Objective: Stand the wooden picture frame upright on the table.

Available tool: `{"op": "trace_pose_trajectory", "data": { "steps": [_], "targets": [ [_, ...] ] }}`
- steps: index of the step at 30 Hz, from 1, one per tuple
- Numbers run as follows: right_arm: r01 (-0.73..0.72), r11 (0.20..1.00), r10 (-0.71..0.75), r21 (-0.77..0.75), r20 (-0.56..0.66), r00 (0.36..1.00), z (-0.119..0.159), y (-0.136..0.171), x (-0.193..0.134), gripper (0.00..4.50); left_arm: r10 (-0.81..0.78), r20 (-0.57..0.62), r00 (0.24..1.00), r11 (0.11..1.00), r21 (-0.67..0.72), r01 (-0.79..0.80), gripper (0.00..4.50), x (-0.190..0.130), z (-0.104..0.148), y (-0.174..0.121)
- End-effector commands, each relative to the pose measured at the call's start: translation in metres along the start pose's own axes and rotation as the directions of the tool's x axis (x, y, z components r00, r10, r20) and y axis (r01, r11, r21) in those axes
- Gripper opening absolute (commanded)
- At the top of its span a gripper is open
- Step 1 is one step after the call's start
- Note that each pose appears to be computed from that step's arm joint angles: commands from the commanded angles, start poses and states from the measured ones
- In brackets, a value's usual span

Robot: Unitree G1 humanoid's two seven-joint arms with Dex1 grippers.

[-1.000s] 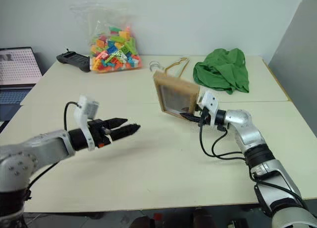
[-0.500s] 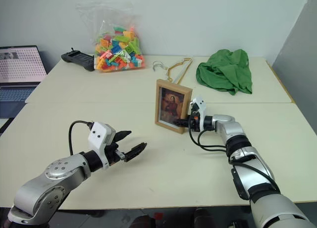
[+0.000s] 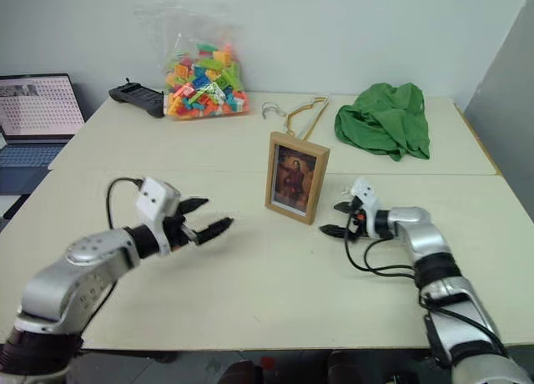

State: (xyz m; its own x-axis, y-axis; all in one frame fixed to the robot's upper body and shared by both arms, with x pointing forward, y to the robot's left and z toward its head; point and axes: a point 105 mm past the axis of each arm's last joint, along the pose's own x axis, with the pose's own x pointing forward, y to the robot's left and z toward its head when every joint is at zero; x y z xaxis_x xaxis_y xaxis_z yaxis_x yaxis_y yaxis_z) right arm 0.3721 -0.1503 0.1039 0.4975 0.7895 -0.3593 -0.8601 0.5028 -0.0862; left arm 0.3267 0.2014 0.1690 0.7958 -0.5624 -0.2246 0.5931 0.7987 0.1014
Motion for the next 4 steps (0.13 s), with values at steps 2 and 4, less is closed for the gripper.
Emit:
{"op": "trace_pose_trajectory", "data": {
  "steps": [2, 4],
  "targets": [
    [-0.001, 0.996, 0.015, -0.088, 0.164, 0.986, 0.075, 0.018, -0.047, 4.46, -0.101, 0.004, 0.995, 0.995, 0.005, 0.101, 4.50, -0.009, 0.030, 0.017],
    [-0.018, 0.996, 0.034, -0.083, 0.189, 0.981, 0.088, 0.030, -0.053, 4.46, -0.149, -0.004, 0.989, 0.989, 0.001, 0.149, 4.50, -0.009, 0.036, 0.018]
  ]
}}
